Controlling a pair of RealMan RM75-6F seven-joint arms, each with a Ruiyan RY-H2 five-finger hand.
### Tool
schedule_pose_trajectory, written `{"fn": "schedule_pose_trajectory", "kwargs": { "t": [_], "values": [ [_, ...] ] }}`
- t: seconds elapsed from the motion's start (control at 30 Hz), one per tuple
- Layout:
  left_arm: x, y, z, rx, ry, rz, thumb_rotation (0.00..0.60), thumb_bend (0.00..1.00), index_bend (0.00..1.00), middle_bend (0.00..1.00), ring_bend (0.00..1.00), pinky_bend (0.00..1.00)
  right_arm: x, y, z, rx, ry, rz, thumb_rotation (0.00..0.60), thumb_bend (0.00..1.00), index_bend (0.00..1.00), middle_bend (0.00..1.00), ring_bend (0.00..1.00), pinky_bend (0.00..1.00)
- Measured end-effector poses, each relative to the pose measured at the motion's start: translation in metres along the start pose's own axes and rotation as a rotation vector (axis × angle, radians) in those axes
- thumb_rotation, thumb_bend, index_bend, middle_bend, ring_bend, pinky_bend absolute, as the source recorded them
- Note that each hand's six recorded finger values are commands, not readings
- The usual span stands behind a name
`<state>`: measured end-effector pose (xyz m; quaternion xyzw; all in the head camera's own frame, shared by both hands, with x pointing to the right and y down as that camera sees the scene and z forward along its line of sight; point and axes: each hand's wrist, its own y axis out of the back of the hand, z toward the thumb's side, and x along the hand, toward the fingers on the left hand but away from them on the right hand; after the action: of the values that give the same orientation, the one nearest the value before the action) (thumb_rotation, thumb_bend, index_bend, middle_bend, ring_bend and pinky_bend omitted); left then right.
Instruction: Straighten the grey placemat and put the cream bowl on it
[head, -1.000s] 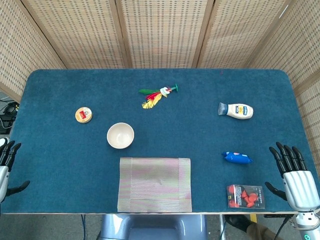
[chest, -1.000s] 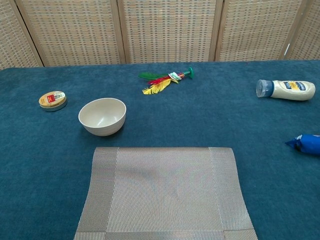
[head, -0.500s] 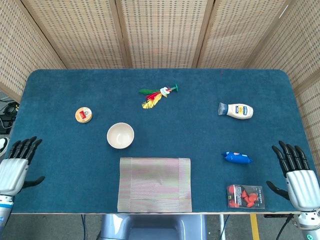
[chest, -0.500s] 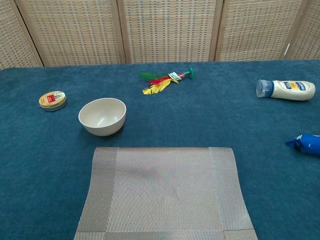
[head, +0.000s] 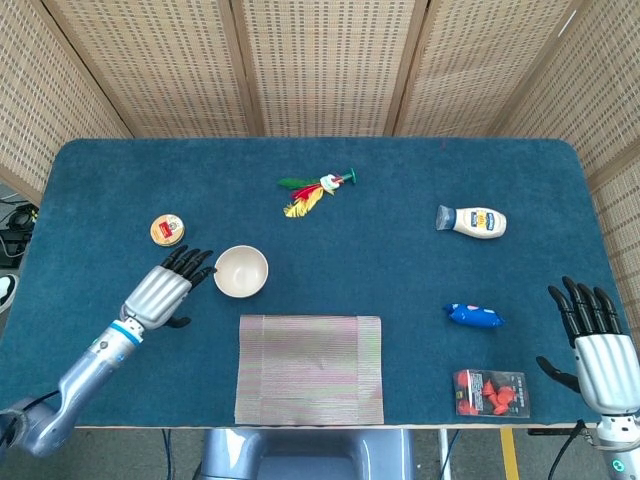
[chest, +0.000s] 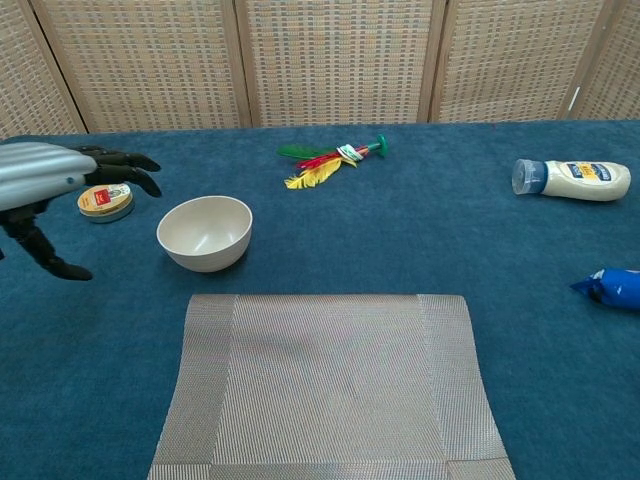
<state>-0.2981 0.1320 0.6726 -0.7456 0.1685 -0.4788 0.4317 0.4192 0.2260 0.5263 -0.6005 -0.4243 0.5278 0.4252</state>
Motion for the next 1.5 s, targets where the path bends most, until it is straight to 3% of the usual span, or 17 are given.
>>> {"fn": "schedule_pose_trajectory", "kwargs": {
  "t": [0.17,0.33,0.57,0.83,0.97,1.17,1.5],
  "values": [
    [0.032,-0.011,0.012,0.031,-0.020,-0.009,0.600,0.22,0.25,0.00,0.00,0.00,-0.003,-0.005,-0.002,0.011,-0.009,0.015,0.600,0.00,0.07,0.00,0.00,0.00],
    [0.056,-0.018,0.023,0.040,-0.025,-0.020,0.600,0.28,0.36,0.00,0.00,0.00,-0.005,-0.008,-0.003,0.017,-0.016,0.025,0.600,0.00,0.07,0.00,0.00,0.00],
    [0.070,-0.026,0.029,0.048,-0.016,-0.039,0.600,0.49,0.58,0.00,0.00,0.00,-0.005,-0.008,-0.003,0.018,-0.020,0.025,0.600,0.00,0.07,0.00,0.00,0.00],
    [0.070,-0.022,0.023,0.064,0.027,-0.020,0.600,0.52,0.67,0.00,0.00,0.00,-0.004,-0.005,-0.003,0.011,-0.018,0.014,0.600,0.00,0.07,0.00,0.00,0.00],
    [0.061,-0.014,0.007,0.065,0.061,-0.002,0.600,0.52,0.69,0.00,0.00,0.00,-0.003,-0.004,-0.003,0.006,-0.017,0.013,0.600,0.00,0.07,0.00,0.00,0.00],
    [0.024,-0.006,-0.041,0.062,0.161,0.013,0.600,0.52,0.70,0.00,0.00,0.00,0.000,-0.001,-0.002,-0.004,-0.009,0.006,0.600,0.00,0.07,0.00,0.00,0.00],
    [-0.057,-0.030,-0.112,-0.003,0.329,-0.018,0.600,0.49,0.68,0.00,0.00,0.00,0.004,0.002,0.005,-0.015,0.021,-0.001,0.600,0.00,0.07,0.00,0.00,0.00]
  ]
}}
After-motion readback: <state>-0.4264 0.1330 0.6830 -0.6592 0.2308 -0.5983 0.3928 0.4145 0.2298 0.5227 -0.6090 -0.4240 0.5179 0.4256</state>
